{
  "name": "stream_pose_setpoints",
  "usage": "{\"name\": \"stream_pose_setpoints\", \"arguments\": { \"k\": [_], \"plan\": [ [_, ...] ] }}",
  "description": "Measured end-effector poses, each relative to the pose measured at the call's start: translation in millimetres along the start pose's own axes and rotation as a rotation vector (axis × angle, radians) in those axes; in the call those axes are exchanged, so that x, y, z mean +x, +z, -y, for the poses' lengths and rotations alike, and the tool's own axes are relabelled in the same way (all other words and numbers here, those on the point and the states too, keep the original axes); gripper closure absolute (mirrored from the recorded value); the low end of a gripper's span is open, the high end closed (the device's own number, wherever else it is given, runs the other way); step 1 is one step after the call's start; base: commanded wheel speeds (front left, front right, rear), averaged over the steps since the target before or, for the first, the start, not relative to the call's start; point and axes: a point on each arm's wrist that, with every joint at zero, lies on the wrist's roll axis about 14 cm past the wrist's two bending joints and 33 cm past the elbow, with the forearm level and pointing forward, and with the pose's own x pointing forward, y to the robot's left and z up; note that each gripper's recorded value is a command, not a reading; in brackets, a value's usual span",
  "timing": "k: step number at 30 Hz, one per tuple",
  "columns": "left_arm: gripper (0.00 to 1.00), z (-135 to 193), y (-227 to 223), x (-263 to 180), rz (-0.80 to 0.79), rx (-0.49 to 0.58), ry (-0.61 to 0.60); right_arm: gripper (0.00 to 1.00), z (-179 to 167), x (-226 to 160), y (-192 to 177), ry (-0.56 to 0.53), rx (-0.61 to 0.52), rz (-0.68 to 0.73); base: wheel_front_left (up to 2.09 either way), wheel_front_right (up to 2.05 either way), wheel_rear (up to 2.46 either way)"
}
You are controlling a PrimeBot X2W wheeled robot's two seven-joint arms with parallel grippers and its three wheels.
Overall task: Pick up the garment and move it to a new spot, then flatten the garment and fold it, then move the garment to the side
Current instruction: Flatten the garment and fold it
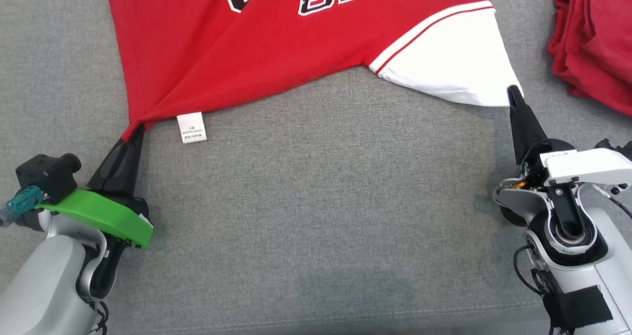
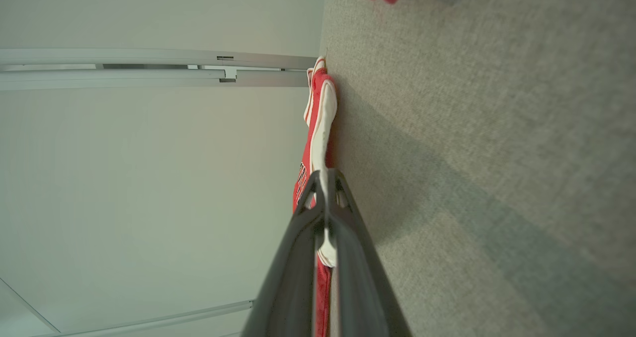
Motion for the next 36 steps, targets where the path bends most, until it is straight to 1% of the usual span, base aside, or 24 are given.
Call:
{"name": "stream_pose_setpoints", "arguments": {
  "k": [5, 10, 12, 14, 16, 18, 21, 23, 25, 30, 33, 36],
  "plan": [
    [1.00, 1.3, 4.0, -3.9, 0.002, 0.001, -0.008, 1.00, -1.8, -17.8, 2.5, 0.036, -0.101, -0.074, 0.00, 0.00, 0.00],
    [1.00, 10.4, 13.1, -10.6, 0.010, 0.049, -0.045, 1.00, -27.7, -36.2, 1.6, 0.135, -0.186, -0.170, 0.00, 0.00, 0.00],
    [1.00, 16.7, 16.7, -14.3, 0.013, 0.079, -0.067, 1.00, -33.2, -47.9, -0.6, 0.158, -0.210, -0.211, 0.00, 0.00, 0.00],
    [1.00, 23.7, 18.7, -19.5, 0.018, 0.097, -0.086, 1.00, -25.2, -62.9, -4.5, 0.134, -0.207, -0.253, 0.00, 0.00, 0.00],
    [1.00, 28.8, 16.1, -27.7, 0.011, 0.106, -0.101, 1.00, -8.6, -79.9, -9.9, 0.086, -0.202, -0.292, 0.00, 0.00, 0.00],
    [1.00, 31.2, 7.6, -38.8, -0.011, 0.122, -0.105, 1.00, 5.7, -97.0, -16.1, 0.042, -0.172, -0.320, 0.00, 0.00, 0.00],
    [1.00, 26.9, -5.9, -58.2, -0.044, 0.115, -0.082, 1.00, 15.8, -116.0, -23.2, 0.013, -0.125, -0.349, 0.00, 0.00, 0.00],
    [1.00, 24.2, -12.4, -70.1, -0.057, 0.105, -0.065, 1.00, 21.7, -125.4, -20.6, -0.005, -0.116, -0.346, 0.00, 0.00, 0.00],
    [1.00, 26.4, -20.2, -85.9, -0.072, 0.091, -0.062, 1.00, 27.3, -137.5, -9.9, -0.026, -0.136, -0.332, 0.00, 0.00, 0.00],
    [1.00, 32.7, -24.8, -99.6, -0.078, 0.060, -0.073, 1.00, 23.5, -153.4, 7.3, -0.018, -0.146, -0.294, 0.00, 0.00, 0.00],
    [1.00, 28.1, -16.8, -101.7, -0.065, 0.062, -0.076, 1.00, 13.4, -157.4, 6.6, 0.011, -0.128, -0.304, 0.00, 0.00, 0.00],
    [1.00, 27.6, -16.6, -103.0, -0.068, 0.045, -0.079, 1.00, 12.2, -158.7, 6.6, 0.006, -0.141, -0.329, 0.00, 0.00, 0.00]
  ]
}}
